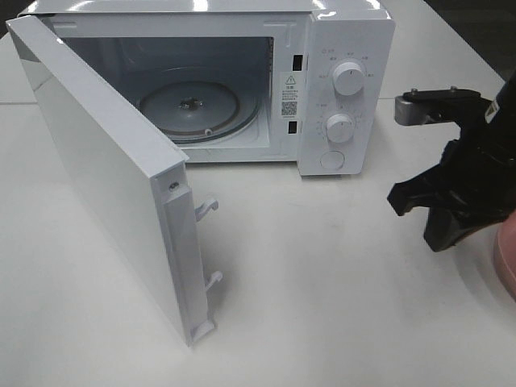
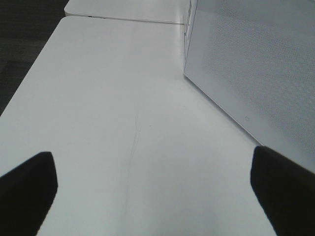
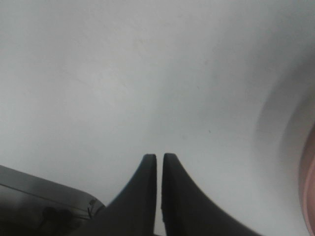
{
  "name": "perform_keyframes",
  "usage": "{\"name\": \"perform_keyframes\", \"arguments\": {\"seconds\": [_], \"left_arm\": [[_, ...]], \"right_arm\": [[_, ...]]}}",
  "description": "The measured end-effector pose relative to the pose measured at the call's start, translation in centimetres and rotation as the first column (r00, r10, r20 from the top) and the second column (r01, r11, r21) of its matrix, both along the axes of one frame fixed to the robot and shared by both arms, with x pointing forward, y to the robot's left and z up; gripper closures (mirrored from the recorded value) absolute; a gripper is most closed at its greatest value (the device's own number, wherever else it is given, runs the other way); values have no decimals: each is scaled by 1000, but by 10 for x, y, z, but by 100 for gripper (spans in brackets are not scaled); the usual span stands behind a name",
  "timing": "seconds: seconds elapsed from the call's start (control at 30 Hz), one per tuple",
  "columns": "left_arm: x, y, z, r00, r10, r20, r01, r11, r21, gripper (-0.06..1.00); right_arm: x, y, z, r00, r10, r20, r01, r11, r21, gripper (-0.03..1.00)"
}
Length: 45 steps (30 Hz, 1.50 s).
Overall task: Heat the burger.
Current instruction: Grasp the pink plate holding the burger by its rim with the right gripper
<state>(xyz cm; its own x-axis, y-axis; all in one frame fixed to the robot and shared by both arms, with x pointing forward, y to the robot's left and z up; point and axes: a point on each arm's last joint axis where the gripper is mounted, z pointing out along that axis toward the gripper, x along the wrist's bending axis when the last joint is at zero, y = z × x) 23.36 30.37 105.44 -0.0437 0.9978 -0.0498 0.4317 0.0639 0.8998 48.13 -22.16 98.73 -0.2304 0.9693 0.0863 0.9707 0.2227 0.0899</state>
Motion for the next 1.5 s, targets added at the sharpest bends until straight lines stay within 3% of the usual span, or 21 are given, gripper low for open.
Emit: {"name": "perform_keyframes", "arguments": {"seconds": [0.23, 0.4, 0.47, 0.5, 0.53, 0.57, 0.6, 0.63, 0.67, 0.7, 0.73, 0.77, 1.1, 1.5], "left_arm": [[0, 0, 0, 1000, 0, 0, 0, 1000, 0, -5], [0, 0, 0, 1000, 0, 0, 0, 1000, 0, -5], [0, 0, 0, 1000, 0, 0, 0, 1000, 0, -5], [0, 0, 0, 1000, 0, 0, 0, 1000, 0, -5], [0, 0, 0, 1000, 0, 0, 0, 1000, 0, -5], [0, 0, 0, 1000, 0, 0, 0, 1000, 0, -5], [0, 0, 0, 1000, 0, 0, 0, 1000, 0, -5], [0, 0, 0, 1000, 0, 0, 0, 1000, 0, -5], [0, 0, 0, 1000, 0, 0, 0, 1000, 0, -5], [0, 0, 0, 1000, 0, 0, 0, 1000, 0, -5], [0, 0, 0, 1000, 0, 0, 0, 1000, 0, -5], [0, 0, 0, 1000, 0, 0, 0, 1000, 0, -5], [0, 0, 0, 1000, 0, 0, 0, 1000, 0, -5], [0, 0, 0, 1000, 0, 0, 0, 1000, 0, -5]], "right_arm": [[1, -24, -1, 998, -41, -40, 38, 997, -64, 87], [3, -40, -1, 997, -66, -38, 61, 992, -111, 74], [4, -46, -1, 996, -76, -40, 70, 989, -128, 60], [4, -46, -1, 996, -76, -40, 70, 989, -128, 60], [4, -51, -1, 997, -67, -37, 61, 987, -146, 46], [4, -51, -1, 997, -67, -37, 61, 987, -146, 46], [5, -56, -1, 997, -65, -34, 59, 984, -165, 30], [5, -58, -1, 997, -68, -31, 62, 984, -170, 23], [5, -58, -1, 997, -68, -31, 62, 984, -170, 23], [6, -62, -1, 997, -68, -25, 63, 981, -183, 11], [6, -62, -1, 997, -68, -25, 63, 981, -183, 11], [6, -63, -1, 998, -65, -14, 62, 980, -189, 3], [2, -66, -19, 994, -107, 15, 108, 971, -215, -2], [18, -66, -62, 990, -130, -58, 113, 965, -236, 1]]}}
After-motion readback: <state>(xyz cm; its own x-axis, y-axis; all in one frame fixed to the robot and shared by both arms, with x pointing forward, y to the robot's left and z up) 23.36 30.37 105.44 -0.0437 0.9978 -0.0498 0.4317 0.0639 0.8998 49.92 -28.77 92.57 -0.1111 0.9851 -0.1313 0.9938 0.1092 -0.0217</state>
